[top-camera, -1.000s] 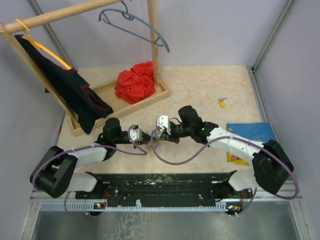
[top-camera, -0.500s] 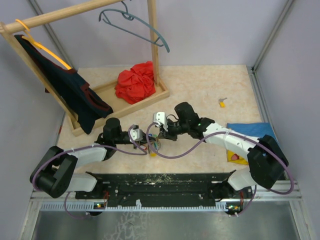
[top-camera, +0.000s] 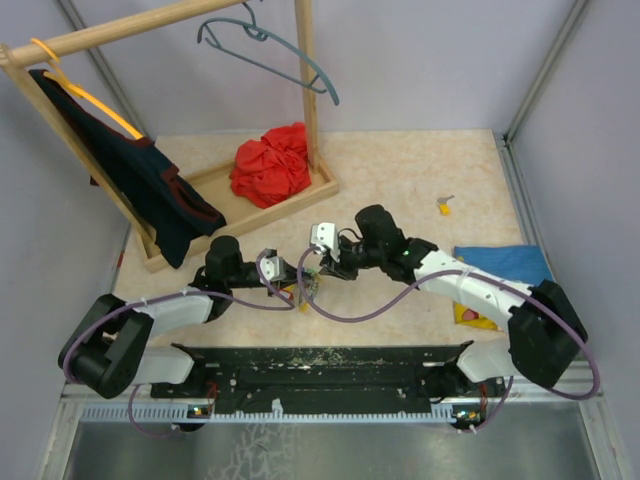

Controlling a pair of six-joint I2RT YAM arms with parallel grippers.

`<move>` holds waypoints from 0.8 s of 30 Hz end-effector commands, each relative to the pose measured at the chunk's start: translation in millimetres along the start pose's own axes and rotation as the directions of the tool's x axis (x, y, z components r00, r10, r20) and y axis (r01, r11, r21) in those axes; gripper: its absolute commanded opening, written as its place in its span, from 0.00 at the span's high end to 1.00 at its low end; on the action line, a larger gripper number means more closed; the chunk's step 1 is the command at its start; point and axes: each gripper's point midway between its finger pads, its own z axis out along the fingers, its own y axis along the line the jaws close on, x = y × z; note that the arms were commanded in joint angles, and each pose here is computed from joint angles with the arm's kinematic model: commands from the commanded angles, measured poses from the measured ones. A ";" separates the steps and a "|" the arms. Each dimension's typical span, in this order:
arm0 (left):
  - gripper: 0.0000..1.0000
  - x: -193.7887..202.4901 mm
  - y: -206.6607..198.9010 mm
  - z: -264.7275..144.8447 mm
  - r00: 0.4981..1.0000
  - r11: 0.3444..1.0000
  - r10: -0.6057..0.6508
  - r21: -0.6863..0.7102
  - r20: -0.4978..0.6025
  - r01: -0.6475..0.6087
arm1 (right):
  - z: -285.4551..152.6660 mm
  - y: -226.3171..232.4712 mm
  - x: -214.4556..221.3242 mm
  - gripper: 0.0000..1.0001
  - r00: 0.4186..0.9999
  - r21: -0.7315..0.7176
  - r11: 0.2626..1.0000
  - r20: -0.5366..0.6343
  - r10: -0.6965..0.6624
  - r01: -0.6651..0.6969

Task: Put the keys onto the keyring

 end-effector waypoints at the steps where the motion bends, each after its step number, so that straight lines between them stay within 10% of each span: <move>1: 0.99 -12.5 2.2 -0.6 0.998 0.999 0.043 -0.009 0.035 -0.042 | -18.3 -8.4 -27.8 0.75 0.993 0.102 0.992 0.086 -0.081 0.072; 24: 0.99 -17.8 -7.7 0.5 0.997 0.998 0.034 0.055 0.064 -0.038 | -7.5 -0.5 -13.8 0.73 0.977 0.063 0.984 0.122 -0.176 0.169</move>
